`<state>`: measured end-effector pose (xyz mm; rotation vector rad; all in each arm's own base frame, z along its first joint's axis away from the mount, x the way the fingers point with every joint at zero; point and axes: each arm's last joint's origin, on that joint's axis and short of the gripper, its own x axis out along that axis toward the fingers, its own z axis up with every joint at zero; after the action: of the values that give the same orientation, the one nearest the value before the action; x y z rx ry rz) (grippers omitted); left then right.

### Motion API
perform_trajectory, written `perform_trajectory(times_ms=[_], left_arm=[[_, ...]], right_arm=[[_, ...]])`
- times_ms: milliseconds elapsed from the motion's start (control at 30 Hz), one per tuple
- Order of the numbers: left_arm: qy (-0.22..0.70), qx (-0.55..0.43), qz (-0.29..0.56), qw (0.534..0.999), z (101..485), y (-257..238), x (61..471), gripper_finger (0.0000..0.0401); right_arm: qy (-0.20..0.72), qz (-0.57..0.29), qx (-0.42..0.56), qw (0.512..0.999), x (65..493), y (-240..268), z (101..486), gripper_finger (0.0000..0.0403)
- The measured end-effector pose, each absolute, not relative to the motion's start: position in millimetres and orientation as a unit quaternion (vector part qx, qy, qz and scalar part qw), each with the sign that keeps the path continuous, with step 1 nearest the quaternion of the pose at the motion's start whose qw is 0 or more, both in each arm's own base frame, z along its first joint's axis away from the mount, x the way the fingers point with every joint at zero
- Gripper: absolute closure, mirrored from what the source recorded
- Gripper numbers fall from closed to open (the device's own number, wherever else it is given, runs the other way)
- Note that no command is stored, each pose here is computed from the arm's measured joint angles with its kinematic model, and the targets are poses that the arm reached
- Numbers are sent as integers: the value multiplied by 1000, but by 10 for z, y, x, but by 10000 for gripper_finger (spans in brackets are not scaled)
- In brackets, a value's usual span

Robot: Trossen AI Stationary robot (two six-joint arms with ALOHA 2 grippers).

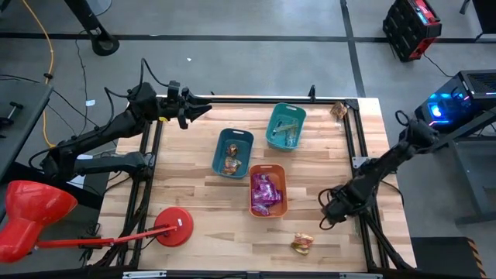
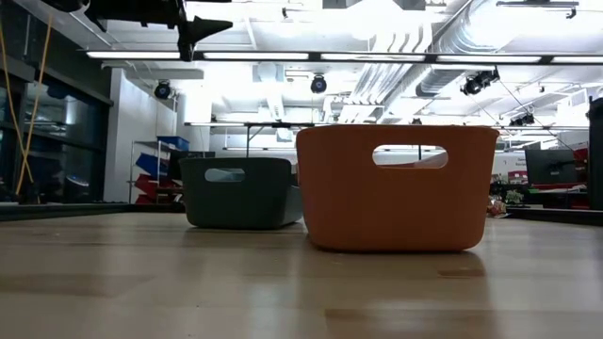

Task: Sort candy
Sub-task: Put the green gummy into the green bin

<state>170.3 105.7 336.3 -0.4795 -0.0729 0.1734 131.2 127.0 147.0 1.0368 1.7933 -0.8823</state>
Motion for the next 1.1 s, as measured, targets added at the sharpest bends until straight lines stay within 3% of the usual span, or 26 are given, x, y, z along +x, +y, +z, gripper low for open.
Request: perform_trajectory(times_ms=[167, 433, 600, 733, 867, 1100], left_arm=[[-38, -252, 85, 963, 3364, 1057, 1703, 204], [-42, -274, 87, 957, 3366, 1059, 1703, 204], [-48, -271, 93, 957, 3376, 1063, 1702, 204], [-49, -271, 93, 957, 3377, 1063, 1701, 204], [-51, -270, 100, 956, 3377, 1067, 1701, 204], [-52, -271, 102, 956, 3377, 1068, 1701, 204]], right_arm=[[728, -325, 382, 467, 1294, 1107, 1322, 195], [700, -254, 309, 591, 1524, 940, 1389, 195], [706, -261, 303, 585, 1614, 948, 1713, 195], [649, -299, 403, 572, 1695, 996, 1868, 195], [558, -376, 493, 552, 1735, 987, 1701, 195], [523, -467, 523, 484, 1597, 912, 1424, 195]])
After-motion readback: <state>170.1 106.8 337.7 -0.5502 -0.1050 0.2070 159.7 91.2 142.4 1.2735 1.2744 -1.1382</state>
